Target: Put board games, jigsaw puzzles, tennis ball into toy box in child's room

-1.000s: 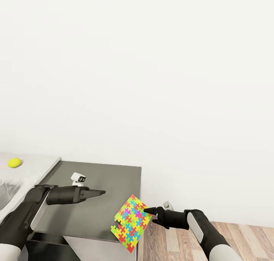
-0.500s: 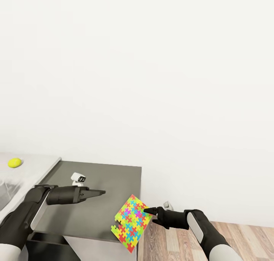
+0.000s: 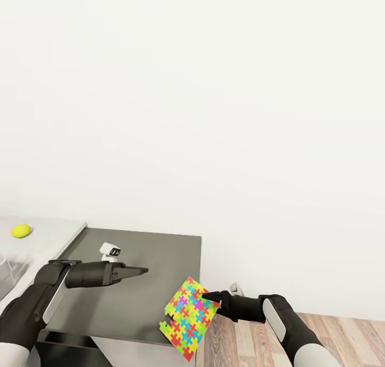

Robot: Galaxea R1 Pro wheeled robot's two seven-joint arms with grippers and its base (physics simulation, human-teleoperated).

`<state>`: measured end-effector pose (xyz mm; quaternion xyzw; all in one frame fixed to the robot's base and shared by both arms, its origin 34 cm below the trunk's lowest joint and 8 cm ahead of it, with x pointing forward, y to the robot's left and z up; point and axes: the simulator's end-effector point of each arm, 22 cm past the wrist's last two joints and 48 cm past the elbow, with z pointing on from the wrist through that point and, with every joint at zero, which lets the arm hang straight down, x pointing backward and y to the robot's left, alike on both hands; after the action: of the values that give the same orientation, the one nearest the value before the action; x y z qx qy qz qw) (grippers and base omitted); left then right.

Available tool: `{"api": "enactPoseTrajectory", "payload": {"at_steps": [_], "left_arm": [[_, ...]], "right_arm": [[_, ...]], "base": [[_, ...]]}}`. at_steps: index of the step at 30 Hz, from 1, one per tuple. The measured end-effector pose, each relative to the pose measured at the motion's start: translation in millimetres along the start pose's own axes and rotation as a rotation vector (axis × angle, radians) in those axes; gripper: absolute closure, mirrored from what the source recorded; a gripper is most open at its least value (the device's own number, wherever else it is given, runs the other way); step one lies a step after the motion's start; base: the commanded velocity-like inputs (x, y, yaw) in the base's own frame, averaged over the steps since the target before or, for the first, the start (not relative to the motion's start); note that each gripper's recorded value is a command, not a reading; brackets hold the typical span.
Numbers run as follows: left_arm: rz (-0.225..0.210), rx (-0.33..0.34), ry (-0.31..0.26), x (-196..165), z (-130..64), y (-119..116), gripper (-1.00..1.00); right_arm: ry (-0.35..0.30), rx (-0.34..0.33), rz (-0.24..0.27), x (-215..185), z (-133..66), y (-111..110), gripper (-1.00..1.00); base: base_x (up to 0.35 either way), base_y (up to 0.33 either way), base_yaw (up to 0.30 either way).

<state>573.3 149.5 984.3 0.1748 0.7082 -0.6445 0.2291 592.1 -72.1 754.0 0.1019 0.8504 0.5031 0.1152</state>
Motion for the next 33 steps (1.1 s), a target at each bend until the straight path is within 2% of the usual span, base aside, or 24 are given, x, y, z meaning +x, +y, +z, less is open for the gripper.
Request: {"api": "enactPoseTrajectory", "payload": {"at_steps": [1, 2, 33], "left_arm": [[0.0, 0.0, 0.0, 0.0, 0.0, 0.0, -1.0], [0.0, 0.0, 0.0, 0.0, 0.0, 0.0, -1.0], [0.0, -0.003, -0.002, -18.5, -4.2, -34.6, -1.0]], "right_arm": [[0.0, 0.0, 0.0, -0.1, 0.0, 0.0, -1.0], [-0.001, 0.0, -0.001, -0.1, 0.0, 0.0, 1.0], [-0.023, -0.015, 0.005, -6.5, -22.8, 37.6, 1.0]], "base": [[0.003, 0.003, 0.0], [0.003, 0.003, 0.0], [0.0, 0.0, 0.0]]}}
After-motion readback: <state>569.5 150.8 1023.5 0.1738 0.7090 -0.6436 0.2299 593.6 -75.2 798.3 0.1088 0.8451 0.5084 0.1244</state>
